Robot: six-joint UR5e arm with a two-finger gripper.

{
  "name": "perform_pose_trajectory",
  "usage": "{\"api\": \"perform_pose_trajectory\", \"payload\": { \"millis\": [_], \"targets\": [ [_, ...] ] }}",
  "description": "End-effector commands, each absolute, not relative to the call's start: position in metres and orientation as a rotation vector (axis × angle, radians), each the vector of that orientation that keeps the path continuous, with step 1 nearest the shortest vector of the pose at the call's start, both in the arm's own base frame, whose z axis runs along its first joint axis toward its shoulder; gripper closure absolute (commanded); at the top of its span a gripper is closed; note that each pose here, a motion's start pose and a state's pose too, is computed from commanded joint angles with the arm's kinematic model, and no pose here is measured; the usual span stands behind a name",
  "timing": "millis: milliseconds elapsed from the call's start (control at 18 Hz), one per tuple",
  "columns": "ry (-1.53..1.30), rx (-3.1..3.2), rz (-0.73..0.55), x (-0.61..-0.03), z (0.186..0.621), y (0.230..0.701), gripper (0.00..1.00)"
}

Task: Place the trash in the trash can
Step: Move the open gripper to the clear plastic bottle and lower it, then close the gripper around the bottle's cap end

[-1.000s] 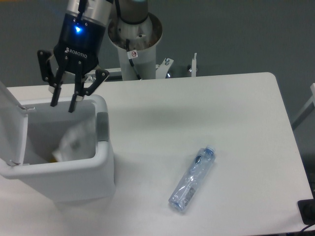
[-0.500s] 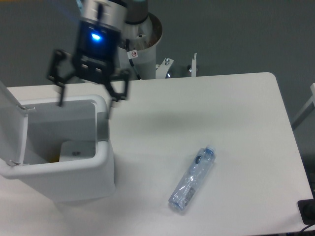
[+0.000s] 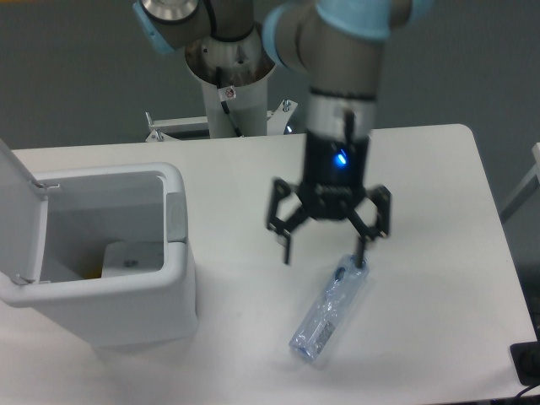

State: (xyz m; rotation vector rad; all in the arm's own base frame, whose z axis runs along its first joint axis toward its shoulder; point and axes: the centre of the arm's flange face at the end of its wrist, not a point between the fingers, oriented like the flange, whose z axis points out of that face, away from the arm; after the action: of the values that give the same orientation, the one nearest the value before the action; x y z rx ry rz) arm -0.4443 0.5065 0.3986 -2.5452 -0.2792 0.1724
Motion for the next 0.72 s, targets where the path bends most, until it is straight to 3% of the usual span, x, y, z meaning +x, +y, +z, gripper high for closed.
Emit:
{"api": "perform_pose_trajectory", "payload": {
  "millis": [111,389,722],
  "targets": [
    [-0.088,-2.685,0.199,-0.452,0.353,0.507,0.00],
    [0.017,-2.823,0.135,-0.443,0.269,0.536,0.00],
    [0.076,-2.892,0.108,-0.431,0.225,0.554,0.00]
  ]
}}
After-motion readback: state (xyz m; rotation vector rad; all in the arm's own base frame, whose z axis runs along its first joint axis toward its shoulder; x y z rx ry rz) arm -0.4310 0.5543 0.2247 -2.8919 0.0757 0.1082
